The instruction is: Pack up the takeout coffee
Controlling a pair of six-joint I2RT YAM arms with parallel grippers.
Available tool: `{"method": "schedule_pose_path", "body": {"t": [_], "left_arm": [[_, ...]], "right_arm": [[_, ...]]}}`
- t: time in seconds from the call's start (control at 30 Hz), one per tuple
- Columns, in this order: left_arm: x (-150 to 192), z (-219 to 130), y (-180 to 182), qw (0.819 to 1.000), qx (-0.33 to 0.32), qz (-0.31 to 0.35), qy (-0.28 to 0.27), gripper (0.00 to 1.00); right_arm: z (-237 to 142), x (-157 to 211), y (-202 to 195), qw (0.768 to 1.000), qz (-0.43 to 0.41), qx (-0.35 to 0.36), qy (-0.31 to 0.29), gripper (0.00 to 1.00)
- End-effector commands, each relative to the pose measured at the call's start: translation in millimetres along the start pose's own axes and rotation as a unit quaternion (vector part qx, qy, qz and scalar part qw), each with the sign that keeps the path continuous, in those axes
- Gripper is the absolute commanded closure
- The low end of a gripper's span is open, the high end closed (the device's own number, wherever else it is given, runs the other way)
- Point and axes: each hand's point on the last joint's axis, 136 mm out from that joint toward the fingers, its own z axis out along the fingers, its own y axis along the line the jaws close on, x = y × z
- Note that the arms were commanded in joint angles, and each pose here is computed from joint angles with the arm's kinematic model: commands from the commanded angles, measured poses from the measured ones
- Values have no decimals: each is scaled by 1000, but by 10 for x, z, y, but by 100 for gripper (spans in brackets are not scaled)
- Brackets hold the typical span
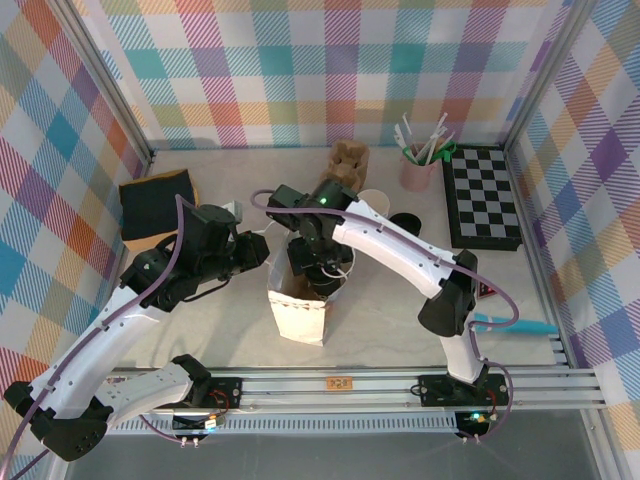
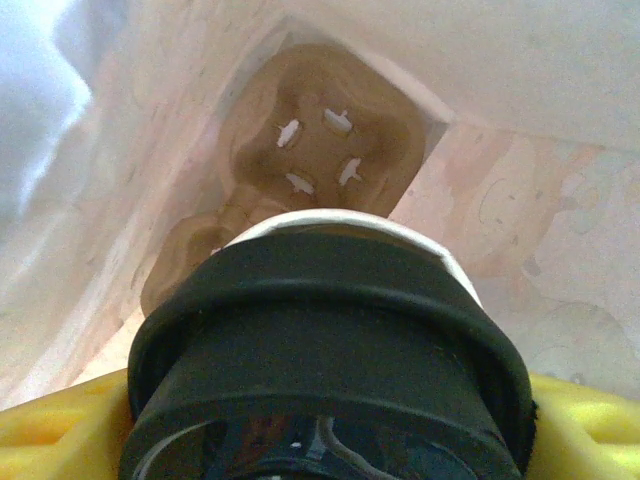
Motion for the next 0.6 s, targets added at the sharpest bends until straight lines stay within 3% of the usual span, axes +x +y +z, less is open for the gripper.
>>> {"method": "schedule_pose_path", "body": {"t": [0.0,0.57], "left_arm": [[-53,-84,37,1000,-7,0,-13,82],[-70,-72,42,1000,-11,-2,-15,84]], "right_arm": [[-119,29,-47,1000,17,-11,-10,29],[62,110,-83,1000,27,-4,1,29]]}}
